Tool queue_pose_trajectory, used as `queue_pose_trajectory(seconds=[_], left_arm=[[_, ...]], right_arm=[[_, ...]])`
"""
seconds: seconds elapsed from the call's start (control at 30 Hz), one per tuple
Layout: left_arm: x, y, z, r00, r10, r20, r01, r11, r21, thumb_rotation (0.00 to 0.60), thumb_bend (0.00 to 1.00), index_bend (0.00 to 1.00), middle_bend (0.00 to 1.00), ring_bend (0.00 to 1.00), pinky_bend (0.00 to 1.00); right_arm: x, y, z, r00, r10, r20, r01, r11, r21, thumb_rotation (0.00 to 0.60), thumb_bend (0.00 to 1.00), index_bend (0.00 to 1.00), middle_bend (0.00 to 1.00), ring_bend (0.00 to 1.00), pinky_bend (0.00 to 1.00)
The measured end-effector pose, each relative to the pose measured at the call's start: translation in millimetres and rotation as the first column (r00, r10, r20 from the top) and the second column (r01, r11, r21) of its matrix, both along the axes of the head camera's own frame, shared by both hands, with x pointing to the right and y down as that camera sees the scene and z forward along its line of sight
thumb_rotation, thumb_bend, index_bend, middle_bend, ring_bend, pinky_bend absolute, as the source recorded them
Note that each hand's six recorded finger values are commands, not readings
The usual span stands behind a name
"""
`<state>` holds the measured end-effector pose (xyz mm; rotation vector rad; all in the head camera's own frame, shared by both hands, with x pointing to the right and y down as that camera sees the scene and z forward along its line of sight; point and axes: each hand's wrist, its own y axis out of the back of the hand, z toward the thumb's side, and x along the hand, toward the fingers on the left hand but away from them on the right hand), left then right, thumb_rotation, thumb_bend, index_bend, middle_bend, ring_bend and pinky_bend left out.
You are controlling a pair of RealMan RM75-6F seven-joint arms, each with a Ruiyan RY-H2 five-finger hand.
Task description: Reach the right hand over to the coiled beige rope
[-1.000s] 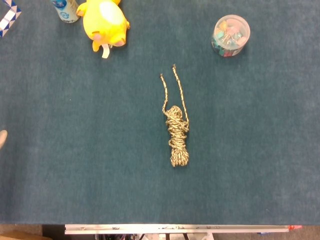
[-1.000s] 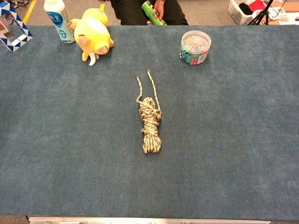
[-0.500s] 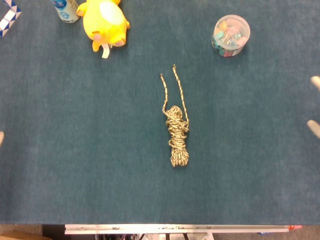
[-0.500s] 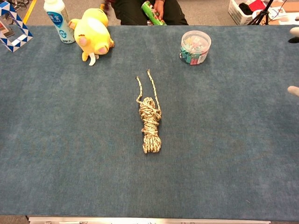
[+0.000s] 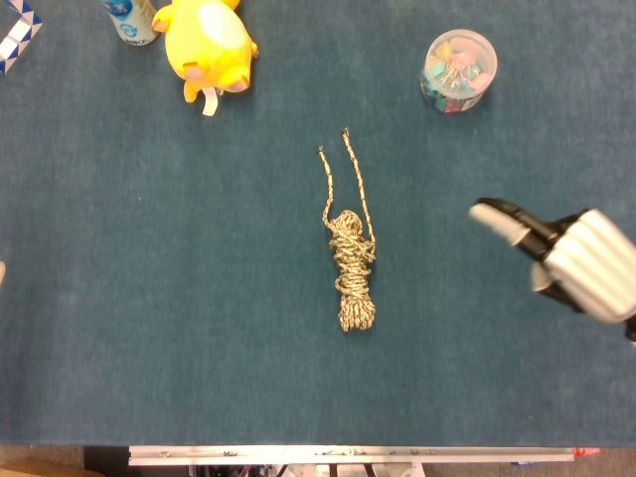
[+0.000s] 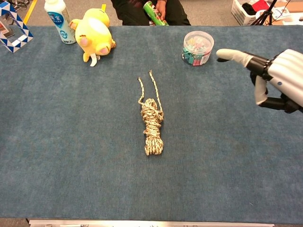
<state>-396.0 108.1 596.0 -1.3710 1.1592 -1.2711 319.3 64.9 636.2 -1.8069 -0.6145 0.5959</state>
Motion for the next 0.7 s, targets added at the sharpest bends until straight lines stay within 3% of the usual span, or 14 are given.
queue_pose_trajectory(seconds=[0.2,0.43,0.7], left_arm=[[-1,2,-7,1.000,-0.005,0.006,0.005,1.000,0.013,0.600,0.23,0.00,0.00,0.00,0.00],[-1,3,-9,1.000,-0.012,0.011,0.012,1.000,0.016,0.600,0.23,0.00,0.00,0.00,0.00],[0,2,-8,1.000,-0.009,0.016,0.009,1.000,0.014,0.600,0.23,0.00,0.00,0.00,0.00]], right_arm=[[-37,8,3,0.991,-0.128,0.039,0.128,0.992,0.006,0.600,1.00,0.00,0.00,0.67,1.00],[-68,18,5,0.972,-0.222,0.080,0.221,0.975,0.019,0.600,1.00,0.00,0.00,0.66,1.00],[-79,23,-3,0.953,-0.269,0.142,0.261,0.963,0.070,0.600,1.00,0.00,0.00,0.66,1.00]])
